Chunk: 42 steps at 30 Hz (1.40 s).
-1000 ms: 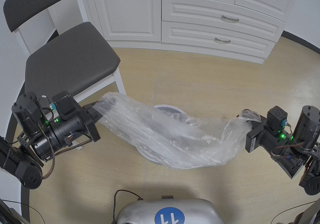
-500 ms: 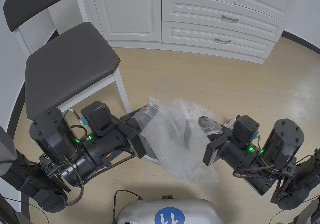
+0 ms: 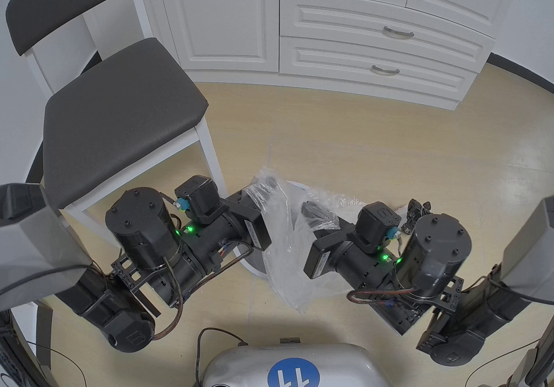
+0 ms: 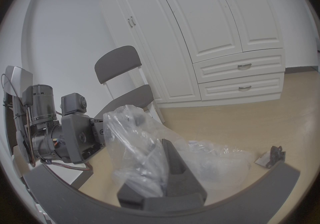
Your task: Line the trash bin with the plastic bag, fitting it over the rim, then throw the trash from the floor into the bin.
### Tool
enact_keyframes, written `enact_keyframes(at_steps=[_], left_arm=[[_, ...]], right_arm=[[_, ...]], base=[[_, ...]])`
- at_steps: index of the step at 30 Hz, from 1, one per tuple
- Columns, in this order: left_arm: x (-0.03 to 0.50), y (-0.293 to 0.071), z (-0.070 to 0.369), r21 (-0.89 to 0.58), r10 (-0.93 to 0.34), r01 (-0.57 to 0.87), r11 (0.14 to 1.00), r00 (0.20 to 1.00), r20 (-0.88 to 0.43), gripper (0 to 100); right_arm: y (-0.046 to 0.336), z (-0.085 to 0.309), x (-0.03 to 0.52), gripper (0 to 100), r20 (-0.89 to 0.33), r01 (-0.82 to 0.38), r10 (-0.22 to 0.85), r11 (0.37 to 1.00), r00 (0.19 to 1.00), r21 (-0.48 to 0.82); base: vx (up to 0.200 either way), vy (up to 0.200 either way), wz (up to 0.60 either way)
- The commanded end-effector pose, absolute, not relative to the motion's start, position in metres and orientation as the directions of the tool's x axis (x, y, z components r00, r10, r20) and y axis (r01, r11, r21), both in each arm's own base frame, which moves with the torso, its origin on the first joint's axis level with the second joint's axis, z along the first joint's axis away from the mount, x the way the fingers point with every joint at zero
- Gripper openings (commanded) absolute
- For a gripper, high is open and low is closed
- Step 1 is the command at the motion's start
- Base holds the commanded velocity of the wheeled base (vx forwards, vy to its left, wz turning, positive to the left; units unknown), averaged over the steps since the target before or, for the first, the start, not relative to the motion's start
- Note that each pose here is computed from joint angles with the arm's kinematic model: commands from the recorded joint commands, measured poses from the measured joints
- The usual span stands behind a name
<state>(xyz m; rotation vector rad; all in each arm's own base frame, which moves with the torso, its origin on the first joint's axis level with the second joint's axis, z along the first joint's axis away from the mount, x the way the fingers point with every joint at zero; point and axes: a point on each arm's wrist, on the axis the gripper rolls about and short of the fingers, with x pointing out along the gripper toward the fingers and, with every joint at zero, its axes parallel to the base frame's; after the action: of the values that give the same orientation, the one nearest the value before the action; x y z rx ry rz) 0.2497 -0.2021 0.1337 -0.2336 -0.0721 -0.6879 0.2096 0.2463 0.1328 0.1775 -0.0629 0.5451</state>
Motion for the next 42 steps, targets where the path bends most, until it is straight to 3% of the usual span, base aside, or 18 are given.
enact_keyframes(at_steps=[1, 17, 33, 42], left_arm=[[0.273, -0.198, 0.117, -0.191, -0.581, 0.591, 0.784, 0.807, 0.109, 0], [0.291, -0.193, 0.107, -0.19, -0.543, 0.551, 0.813, 0.834, 0.098, 0], [0.307, -0.195, 0.083, -0.192, -0.533, 0.531, 0.825, 0.845, 0.048, 0], [0.292, -0.183, 0.12, -0.191, -0.525, 0.541, 0.819, 0.841, 0.132, 0]], right_arm=[[0.254, 0.109, 0.235, 0, 0.087, -0.501, 0.494, 0.851, 0.865, 0.157], [0.261, 0.084, 0.279, 0, 0.109, -0.469, 0.458, 0.843, 0.883, 0.263], [0.257, 0.049, 0.312, 0, 0.061, -0.418, 0.418, 0.867, 0.906, 0.272], [0.276, 0.051, 0.294, 0, 0.056, -0.464, 0.472, 0.829, 0.88, 0.312]], base=[[0.0, 0.0, 0.0], [0.0, 0.0, 0.0], [0.0, 0.0, 0.0], [0.0, 0.0, 0.0]])
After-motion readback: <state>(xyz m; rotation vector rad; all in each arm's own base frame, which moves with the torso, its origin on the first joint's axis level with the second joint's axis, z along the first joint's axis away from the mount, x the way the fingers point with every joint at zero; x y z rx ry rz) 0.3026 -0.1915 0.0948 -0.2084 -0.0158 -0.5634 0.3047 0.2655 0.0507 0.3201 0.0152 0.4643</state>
